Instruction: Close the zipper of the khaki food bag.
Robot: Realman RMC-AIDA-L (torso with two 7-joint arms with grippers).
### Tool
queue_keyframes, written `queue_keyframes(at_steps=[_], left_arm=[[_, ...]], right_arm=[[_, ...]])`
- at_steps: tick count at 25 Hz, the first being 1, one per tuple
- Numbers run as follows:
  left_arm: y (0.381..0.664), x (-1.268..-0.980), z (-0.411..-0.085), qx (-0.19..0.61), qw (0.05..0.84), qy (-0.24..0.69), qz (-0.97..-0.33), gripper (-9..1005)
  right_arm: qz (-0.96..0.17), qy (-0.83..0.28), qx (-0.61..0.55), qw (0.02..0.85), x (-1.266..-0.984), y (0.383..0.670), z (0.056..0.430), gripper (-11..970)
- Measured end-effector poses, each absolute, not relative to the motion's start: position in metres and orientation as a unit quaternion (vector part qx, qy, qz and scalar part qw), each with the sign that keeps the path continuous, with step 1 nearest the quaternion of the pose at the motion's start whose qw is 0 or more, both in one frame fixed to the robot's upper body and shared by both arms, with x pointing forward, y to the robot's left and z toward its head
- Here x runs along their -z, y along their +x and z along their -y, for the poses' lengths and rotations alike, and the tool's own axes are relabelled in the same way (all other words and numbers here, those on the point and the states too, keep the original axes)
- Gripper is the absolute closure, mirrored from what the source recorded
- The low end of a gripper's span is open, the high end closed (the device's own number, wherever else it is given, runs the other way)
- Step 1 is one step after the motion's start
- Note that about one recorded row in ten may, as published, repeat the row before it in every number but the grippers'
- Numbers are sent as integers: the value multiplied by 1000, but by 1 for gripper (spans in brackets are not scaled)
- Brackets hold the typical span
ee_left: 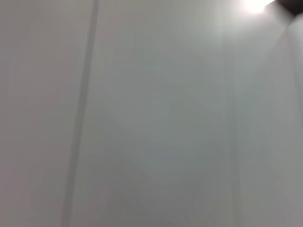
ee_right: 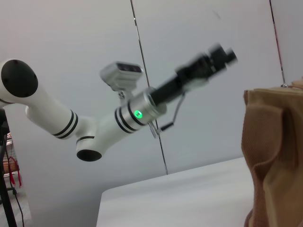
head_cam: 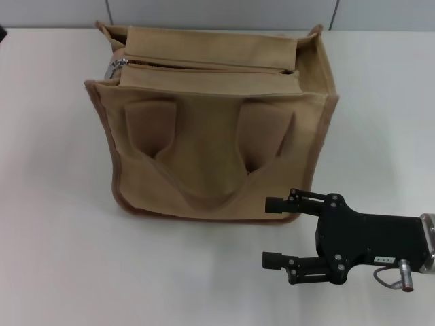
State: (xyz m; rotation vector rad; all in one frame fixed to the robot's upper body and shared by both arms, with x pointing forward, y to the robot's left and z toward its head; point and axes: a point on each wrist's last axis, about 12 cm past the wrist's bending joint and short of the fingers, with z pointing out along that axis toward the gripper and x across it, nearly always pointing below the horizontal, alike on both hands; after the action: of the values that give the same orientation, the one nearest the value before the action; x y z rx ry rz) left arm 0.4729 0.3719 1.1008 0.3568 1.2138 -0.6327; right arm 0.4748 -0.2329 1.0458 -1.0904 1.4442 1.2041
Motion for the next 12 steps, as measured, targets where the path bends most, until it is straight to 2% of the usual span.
queue_keyframes(at_steps=[6, 12], left_arm=[[487, -1082, -385, 242, 682, 204, -659, 285], [498, -1075, -371, 260, 620, 277, -687, 297]], right_arm=[[-587, -446, -489, 466, -1047, 476, 233, 141], [-587, -446, -488, 467, -1047, 477, 233, 142]])
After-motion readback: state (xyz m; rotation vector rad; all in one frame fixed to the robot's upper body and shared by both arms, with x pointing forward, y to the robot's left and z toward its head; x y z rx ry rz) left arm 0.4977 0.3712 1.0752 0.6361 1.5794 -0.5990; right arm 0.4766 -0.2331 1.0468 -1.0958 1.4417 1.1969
